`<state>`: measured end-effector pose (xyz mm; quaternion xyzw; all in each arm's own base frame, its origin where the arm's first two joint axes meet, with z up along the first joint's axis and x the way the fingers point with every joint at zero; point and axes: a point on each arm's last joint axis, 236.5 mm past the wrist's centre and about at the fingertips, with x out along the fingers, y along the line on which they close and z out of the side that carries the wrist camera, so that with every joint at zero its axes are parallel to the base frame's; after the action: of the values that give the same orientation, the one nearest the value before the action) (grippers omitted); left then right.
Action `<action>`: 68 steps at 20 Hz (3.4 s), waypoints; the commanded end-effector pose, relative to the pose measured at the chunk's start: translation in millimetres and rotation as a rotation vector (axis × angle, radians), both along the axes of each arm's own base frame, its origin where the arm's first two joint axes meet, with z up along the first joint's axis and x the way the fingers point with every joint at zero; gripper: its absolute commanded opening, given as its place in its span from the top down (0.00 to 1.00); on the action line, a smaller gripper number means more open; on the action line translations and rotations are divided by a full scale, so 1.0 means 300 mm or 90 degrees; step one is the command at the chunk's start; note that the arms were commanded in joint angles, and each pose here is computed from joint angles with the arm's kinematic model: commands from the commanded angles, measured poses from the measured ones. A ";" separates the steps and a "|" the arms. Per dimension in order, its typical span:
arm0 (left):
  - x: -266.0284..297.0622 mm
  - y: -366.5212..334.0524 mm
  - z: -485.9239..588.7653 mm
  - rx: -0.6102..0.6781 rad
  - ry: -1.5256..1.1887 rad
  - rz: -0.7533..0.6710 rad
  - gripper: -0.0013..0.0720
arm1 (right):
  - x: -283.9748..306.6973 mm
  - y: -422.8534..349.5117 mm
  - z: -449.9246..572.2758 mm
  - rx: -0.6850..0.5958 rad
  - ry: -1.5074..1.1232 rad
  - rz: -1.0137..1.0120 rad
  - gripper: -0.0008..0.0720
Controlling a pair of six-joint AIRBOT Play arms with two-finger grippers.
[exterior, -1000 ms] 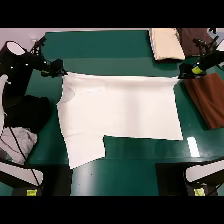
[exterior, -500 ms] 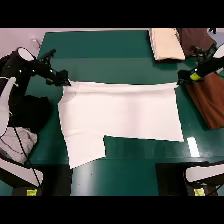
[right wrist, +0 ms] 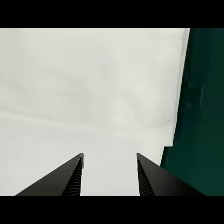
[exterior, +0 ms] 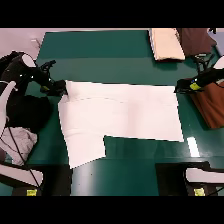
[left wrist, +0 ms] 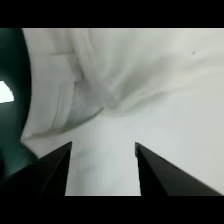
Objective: Fold the shirts.
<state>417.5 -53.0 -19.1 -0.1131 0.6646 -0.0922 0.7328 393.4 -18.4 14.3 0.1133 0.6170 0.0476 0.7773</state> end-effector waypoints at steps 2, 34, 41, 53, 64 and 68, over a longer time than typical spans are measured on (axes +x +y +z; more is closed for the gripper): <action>-0.272 0.039 -0.022 0.041 0.033 0.003 0.33 | -0.129 0.026 0.053 -0.004 -0.023 -0.001 0.46; -0.679 -0.248 -0.131 -0.207 0.009 0.049 0.95 | -0.713 0.013 -0.380 0.295 0.240 -0.275 0.40; -0.695 -0.221 -0.039 -0.177 -0.027 0.022 0.95 | -0.646 0.046 -0.291 0.194 0.193 -0.122 0.97; -0.699 -0.181 0.140 -0.137 -0.097 0.012 0.95 | -0.661 -0.044 -0.079 0.031 0.082 -0.092 0.97; -0.027 -0.095 0.115 -0.089 -0.189 0.048 0.95 | -0.192 -0.064 -0.023 0.095 0.045 -0.057 0.97; 0.053 -0.082 0.058 -0.084 -0.189 0.062 0.95 | -0.022 -0.013 -0.067 0.094 0.041 -0.041 0.97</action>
<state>408.6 -81.6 8.7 -0.1753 0.5447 -0.1250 0.8106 351.5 -33.4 2.8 0.1935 0.6348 0.0571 0.7459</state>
